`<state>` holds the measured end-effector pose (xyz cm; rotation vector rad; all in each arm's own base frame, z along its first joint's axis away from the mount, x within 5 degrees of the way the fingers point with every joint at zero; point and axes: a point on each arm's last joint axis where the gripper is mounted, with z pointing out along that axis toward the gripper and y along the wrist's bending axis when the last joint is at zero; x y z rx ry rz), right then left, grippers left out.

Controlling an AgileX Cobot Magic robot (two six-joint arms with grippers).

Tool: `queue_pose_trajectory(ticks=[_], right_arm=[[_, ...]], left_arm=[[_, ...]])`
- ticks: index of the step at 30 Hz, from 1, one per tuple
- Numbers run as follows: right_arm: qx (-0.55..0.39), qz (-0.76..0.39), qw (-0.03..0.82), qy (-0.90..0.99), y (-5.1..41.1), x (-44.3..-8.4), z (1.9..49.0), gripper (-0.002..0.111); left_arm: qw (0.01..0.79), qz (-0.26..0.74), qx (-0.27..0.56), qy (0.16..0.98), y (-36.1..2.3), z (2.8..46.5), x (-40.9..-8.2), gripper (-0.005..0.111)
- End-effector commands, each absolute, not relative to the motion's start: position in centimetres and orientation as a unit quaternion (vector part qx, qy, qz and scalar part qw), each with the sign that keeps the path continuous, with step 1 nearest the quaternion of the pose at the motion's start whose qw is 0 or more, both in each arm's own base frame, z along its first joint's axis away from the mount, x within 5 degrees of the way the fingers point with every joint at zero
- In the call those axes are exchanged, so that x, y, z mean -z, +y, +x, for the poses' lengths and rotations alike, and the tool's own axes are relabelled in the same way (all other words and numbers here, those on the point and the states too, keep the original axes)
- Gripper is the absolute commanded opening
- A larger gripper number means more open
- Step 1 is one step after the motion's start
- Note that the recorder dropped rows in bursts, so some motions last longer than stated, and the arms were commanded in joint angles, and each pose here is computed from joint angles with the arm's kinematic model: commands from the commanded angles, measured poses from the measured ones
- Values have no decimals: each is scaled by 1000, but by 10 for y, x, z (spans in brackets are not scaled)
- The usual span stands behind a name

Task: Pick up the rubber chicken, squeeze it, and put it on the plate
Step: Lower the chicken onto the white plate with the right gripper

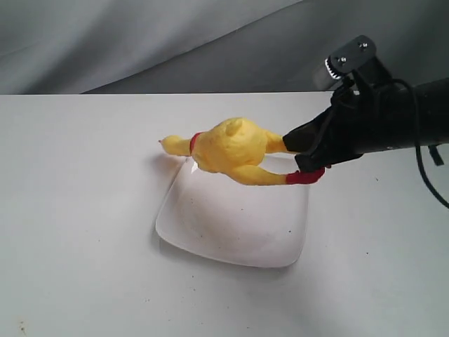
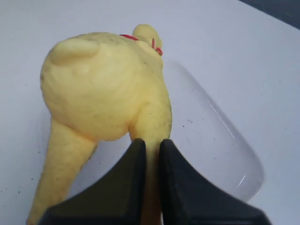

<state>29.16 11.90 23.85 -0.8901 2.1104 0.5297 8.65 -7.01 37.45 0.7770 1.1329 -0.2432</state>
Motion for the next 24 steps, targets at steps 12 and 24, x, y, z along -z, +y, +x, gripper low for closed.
queue_pose_trajectory(ticks=[12,24], right_arm=[[-112,-333,317,881,101,-172,295,0],[-115,-258,305,910,96,-163,290,47]], left_arm=[[767,342,108,532,-67,88,-375,99],[766,326,90,547,-63,91,-374,99]])
